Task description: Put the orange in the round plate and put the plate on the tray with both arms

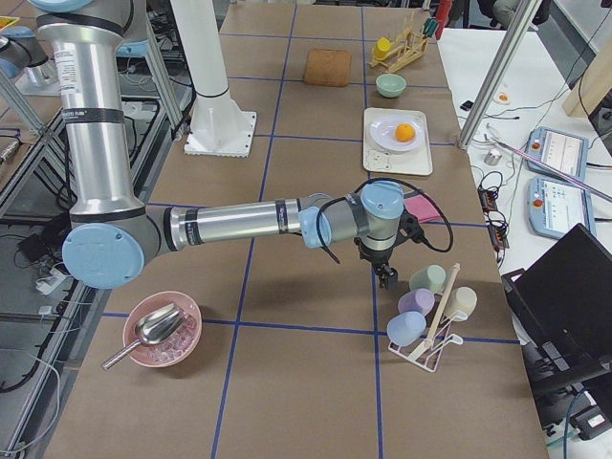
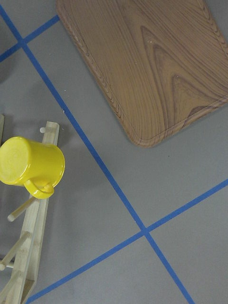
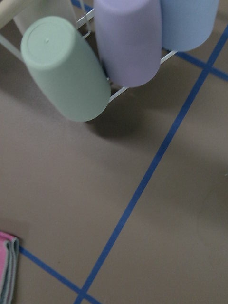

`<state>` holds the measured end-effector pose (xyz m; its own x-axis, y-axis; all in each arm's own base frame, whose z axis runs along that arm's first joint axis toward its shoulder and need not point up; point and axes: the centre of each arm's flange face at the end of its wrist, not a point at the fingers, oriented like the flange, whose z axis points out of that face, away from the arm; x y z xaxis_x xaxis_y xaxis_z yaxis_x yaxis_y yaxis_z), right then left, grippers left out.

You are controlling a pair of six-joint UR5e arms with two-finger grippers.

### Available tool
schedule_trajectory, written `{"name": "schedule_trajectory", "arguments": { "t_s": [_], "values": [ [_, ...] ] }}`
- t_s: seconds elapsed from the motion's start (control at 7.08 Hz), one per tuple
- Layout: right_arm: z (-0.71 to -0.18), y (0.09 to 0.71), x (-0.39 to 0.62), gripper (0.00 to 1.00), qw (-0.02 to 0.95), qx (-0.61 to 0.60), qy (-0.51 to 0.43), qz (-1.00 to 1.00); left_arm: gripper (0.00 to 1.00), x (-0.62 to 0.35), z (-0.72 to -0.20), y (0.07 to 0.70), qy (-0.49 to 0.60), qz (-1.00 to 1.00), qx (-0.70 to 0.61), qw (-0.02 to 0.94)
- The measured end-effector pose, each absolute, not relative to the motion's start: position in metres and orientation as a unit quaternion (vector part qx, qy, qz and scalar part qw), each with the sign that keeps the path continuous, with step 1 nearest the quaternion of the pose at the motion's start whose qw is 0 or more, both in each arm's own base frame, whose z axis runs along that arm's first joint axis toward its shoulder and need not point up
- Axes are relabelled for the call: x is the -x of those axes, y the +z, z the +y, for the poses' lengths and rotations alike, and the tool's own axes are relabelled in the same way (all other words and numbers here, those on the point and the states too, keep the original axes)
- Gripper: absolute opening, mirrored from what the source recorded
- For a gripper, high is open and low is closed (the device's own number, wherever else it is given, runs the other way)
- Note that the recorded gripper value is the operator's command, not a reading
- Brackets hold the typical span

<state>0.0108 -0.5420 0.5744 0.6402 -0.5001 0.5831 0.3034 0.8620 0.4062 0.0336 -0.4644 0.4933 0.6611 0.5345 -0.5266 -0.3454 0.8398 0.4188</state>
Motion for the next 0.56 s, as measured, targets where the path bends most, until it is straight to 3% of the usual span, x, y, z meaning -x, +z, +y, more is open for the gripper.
{"name": "schedule_trajectory", "arguments": {
  "t_s": [0.56],
  "values": [
    [-0.497,0.593,-0.058,0.99,0.900,-0.117,-0.223,-0.357,0.99,0.007,-0.468,0.545,0.208,0.395,-0.117,0.887]
  ]
}}
